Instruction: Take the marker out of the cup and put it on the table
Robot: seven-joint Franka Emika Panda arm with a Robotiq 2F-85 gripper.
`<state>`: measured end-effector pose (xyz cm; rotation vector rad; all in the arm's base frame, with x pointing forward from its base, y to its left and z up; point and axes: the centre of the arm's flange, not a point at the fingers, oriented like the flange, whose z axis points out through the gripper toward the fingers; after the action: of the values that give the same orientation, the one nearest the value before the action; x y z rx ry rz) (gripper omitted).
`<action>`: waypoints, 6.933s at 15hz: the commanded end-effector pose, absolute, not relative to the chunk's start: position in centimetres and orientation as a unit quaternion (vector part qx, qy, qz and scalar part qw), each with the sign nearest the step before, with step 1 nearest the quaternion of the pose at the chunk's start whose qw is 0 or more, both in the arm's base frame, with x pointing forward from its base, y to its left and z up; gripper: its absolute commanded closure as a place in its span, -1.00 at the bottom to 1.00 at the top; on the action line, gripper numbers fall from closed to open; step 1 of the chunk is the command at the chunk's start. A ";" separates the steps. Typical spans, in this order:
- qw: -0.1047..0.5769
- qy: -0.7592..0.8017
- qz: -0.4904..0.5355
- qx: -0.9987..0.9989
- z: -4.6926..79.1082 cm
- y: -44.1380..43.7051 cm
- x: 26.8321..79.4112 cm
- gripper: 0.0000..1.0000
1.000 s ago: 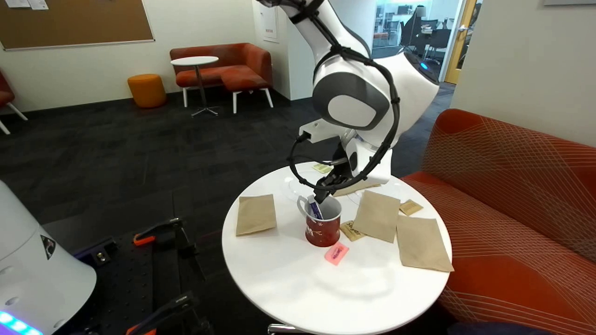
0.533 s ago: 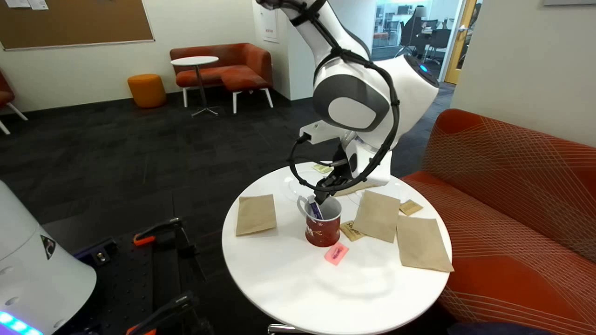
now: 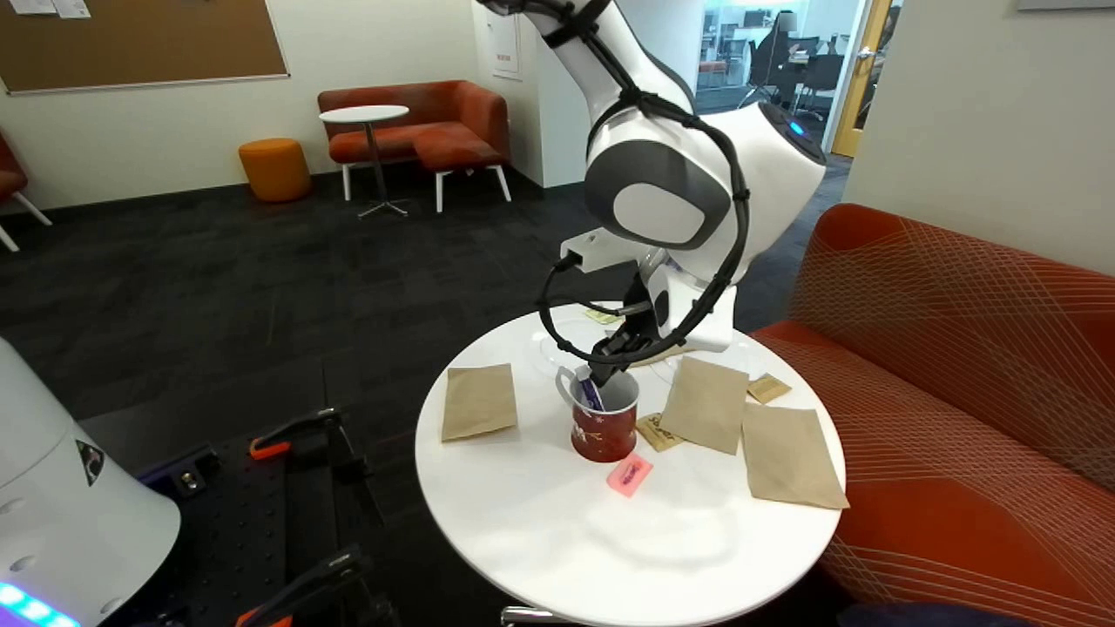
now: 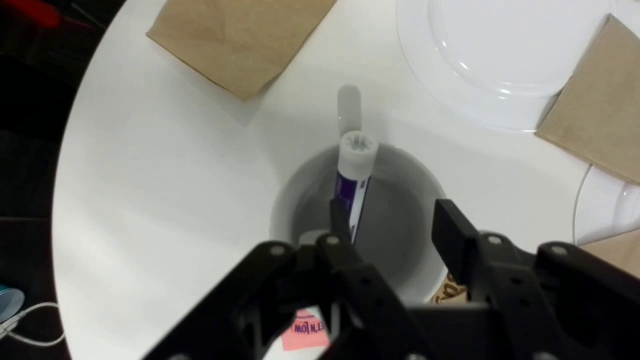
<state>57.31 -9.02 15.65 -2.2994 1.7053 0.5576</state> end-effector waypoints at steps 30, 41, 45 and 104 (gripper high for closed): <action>0.087 0.598 0.200 -0.771 12.8 -7.9 56.2 0.61; 0.101 0.594 0.192 -0.775 16.2 -9.0 55.0 0.90; 0.109 0.587 0.180 -0.782 20.0 -10.0 54.4 0.90; -0.048 0.823 0.082 -0.560 10.6 -16.8 64.3 -0.18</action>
<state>63.29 -17.11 10.54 -1.8128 2.6412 0.2490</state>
